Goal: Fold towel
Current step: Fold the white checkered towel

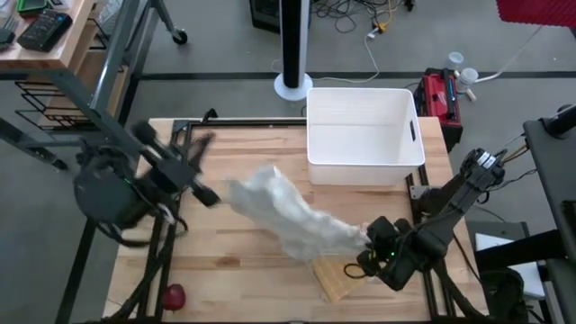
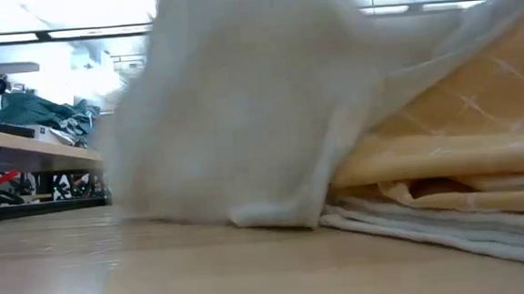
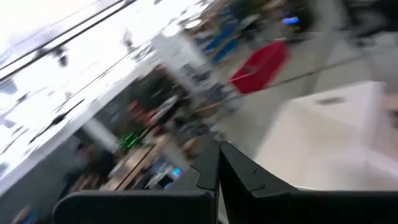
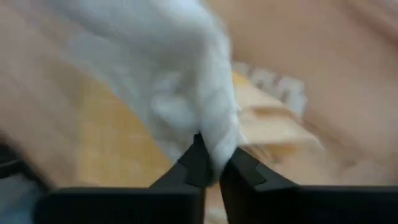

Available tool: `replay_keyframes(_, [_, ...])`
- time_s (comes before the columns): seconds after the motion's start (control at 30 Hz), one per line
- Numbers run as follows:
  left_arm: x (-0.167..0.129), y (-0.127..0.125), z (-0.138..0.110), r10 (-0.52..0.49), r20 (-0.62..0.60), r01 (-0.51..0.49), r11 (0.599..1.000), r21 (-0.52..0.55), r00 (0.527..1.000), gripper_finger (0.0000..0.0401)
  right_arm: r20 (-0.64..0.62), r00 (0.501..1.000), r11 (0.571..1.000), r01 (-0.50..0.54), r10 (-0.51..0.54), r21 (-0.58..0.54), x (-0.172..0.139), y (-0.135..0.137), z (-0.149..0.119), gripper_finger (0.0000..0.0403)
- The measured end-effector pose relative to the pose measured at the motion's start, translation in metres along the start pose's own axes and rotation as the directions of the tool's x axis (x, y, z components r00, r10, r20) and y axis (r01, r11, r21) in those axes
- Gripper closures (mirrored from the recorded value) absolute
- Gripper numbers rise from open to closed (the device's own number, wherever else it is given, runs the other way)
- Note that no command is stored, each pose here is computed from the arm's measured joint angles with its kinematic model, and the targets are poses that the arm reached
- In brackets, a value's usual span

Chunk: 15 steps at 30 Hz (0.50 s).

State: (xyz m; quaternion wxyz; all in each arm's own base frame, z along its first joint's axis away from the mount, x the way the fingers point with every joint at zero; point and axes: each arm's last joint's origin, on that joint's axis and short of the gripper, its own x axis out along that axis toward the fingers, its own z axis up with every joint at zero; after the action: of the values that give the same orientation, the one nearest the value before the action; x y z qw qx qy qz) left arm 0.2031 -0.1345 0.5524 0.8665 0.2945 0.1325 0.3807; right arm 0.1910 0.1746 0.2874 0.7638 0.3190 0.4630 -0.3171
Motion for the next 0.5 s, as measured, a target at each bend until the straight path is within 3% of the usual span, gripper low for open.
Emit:
replay_keyframes(0.1, [0.000,0.005,-0.002,0.054,-0.030,-0.054,0.999,-0.008,0.998,0.0400,0.016,1.000,1.000,0.007,-0.007,0.006,-0.003,-0.002,0.004,0.0348])
replay_keyframes(0.23, [0.000,0.000,-0.003,0.040,-0.022,-0.040,0.999,0.017,0.999,0.0400,0.060,0.998,0.999,0.038,-0.037,-0.012,-0.001,-0.005,0.006,0.0296])
replay_keyframes(0.33, [0.000,0.010,-0.005,0.042,-0.024,-0.043,0.999,-0.016,0.999,0.0400,0.088,0.994,0.997,0.070,-0.067,-0.035,-0.003,-0.010,0.010,0.0266])
replay_keyframes(0.5, [-0.001,0.014,-0.009,0.041,-0.022,-0.042,0.999,-0.022,0.999,0.0400,-0.020,0.994,0.991,0.108,-0.109,-0.076,-0.003,-0.013,0.015,0.0224])
